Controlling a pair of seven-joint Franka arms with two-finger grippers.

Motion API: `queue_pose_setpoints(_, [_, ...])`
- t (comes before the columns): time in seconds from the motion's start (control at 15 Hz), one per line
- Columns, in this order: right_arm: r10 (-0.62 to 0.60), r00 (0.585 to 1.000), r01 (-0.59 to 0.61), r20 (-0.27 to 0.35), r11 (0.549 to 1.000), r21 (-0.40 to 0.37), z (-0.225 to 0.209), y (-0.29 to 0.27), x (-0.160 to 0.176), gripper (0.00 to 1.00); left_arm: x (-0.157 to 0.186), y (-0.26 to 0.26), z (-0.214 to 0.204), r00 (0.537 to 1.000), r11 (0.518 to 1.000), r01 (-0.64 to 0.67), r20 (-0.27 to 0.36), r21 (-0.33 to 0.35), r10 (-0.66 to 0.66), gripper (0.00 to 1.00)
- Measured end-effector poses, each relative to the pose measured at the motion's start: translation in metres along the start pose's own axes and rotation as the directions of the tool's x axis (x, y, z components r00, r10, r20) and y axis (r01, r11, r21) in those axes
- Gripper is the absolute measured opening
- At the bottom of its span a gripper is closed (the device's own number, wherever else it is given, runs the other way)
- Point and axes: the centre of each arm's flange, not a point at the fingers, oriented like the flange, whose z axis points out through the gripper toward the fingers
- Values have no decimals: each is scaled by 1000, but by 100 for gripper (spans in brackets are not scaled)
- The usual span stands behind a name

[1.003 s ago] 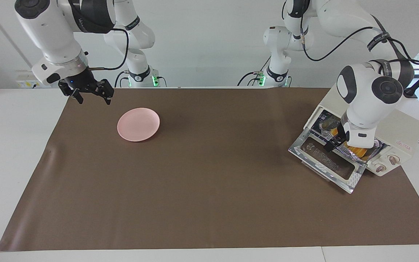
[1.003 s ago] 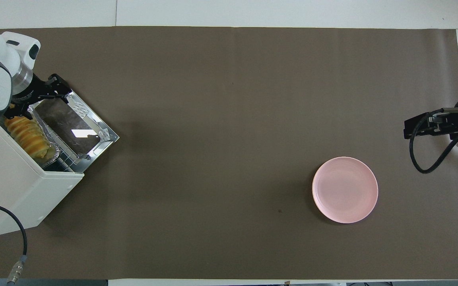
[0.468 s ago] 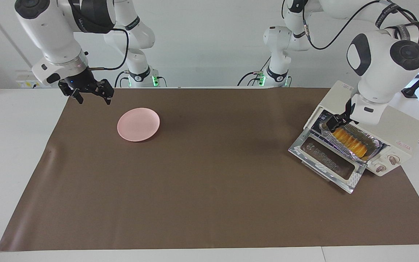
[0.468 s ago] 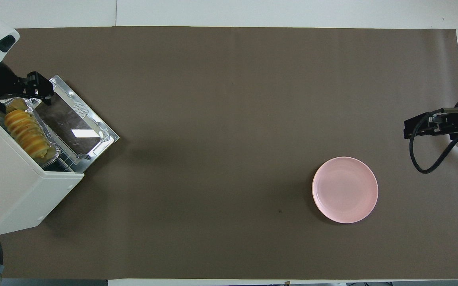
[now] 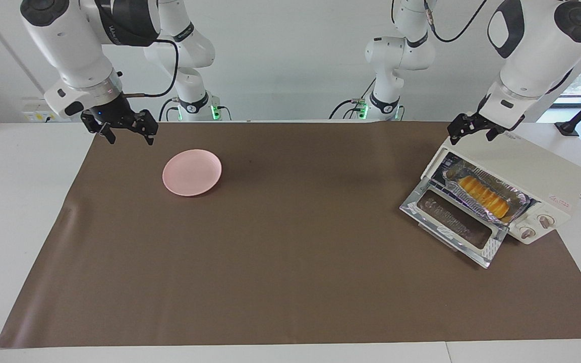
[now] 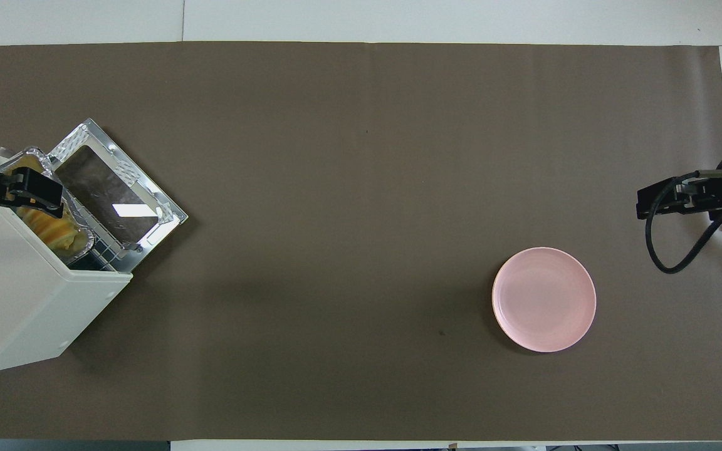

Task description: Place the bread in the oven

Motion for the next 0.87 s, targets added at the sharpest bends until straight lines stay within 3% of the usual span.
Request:
queue_pose_setpoints(0.33, [0,1000,0,0,1000,0,0,0,0,100,2,10,3,999,996,-31,-41,-85,27,100])
queue_pose_setpoints(0.87, [0,1000,0,0,1000,0,0,0,0,100,1,11,0,998,995,-49,-54,-91,45,100])
